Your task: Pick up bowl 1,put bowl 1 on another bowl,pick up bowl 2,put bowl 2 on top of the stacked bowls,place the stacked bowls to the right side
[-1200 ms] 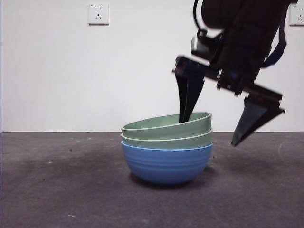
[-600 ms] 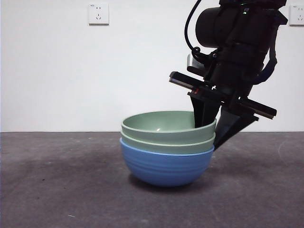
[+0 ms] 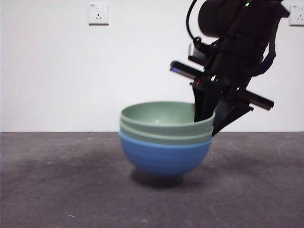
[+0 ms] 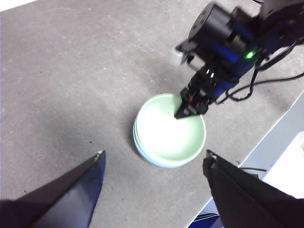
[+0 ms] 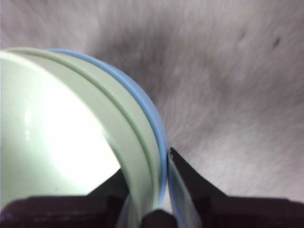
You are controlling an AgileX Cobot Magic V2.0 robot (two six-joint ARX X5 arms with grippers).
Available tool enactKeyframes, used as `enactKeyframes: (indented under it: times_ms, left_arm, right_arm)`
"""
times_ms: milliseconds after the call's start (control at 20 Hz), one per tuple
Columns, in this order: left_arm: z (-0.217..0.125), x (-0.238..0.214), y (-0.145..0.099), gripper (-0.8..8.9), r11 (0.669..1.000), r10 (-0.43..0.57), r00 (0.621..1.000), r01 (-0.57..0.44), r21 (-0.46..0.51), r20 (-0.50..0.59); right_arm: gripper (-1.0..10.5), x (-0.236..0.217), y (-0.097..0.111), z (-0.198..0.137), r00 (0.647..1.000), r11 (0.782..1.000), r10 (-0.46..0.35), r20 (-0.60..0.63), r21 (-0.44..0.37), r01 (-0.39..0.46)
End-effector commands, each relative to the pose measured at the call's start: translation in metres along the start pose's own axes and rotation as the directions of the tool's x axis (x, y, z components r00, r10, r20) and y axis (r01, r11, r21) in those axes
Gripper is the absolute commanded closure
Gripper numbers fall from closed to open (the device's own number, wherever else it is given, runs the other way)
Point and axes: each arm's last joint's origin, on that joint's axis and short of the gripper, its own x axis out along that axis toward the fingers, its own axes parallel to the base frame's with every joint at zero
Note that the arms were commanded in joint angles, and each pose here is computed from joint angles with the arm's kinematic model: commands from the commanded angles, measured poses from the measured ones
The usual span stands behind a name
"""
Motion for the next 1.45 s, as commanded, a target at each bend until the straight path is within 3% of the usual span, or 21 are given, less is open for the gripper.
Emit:
enactKeyframes:
  times_ms: [50,400,700,1050,1100,1250,1450]
  left_arm:
    - [0.0,0.0,0.0,4.62,1.0,-0.002,1.0,0.002,-0.001,0.003]
    - [0.0,0.0,0.0,4.62,1.0,-0.002,1.0,0.002,-0.001,0.0]
    - [0.0,0.0,-0.001,4.62,1.0,-0.004,1.0,0.004,-0.006,0.001]
    - [0.0,0.0,-0.001,4.62,1.0,-0.004,1.0,0.004,-0.023,-0.001]
    - [0.0,0.0,-0.001,4.62,1.0,-0.004,1.0,0.004,-0.023,-0.002]
    - [-0.001,0.0,-0.001,4.62,1.0,-0.003,1.0,0.003,-0.024,-0.007]
    - [-0.002,0.0,0.0,4.62,1.0,-0.003,1.0,0.002,-0.025,-0.021]
  right_arm:
    - [9.6,-0.012,-0.016,0.012,0.998,0.999,-0.011,0.061,0.038,0.009]
    - [9.6,-0.035,-0.088,0.033,0.976,0.976,-0.11,0.186,0.205,0.071]
    - [9.6,-0.032,-0.13,0.036,0.966,0.949,-0.17,0.194,0.296,0.108]
    - [9.6,-0.012,-0.143,0.034,0.976,0.943,-0.174,0.128,0.306,0.128]
    - [9.3,-0.012,-0.143,0.034,0.976,0.944,-0.173,0.128,0.303,0.128]
    - [7.0,-0.012,-0.143,0.033,0.977,0.943,-0.174,0.121,0.306,0.13]
    - [6.2,-0.012,-0.143,0.033,0.978,0.944,-0.172,0.121,0.305,0.128]
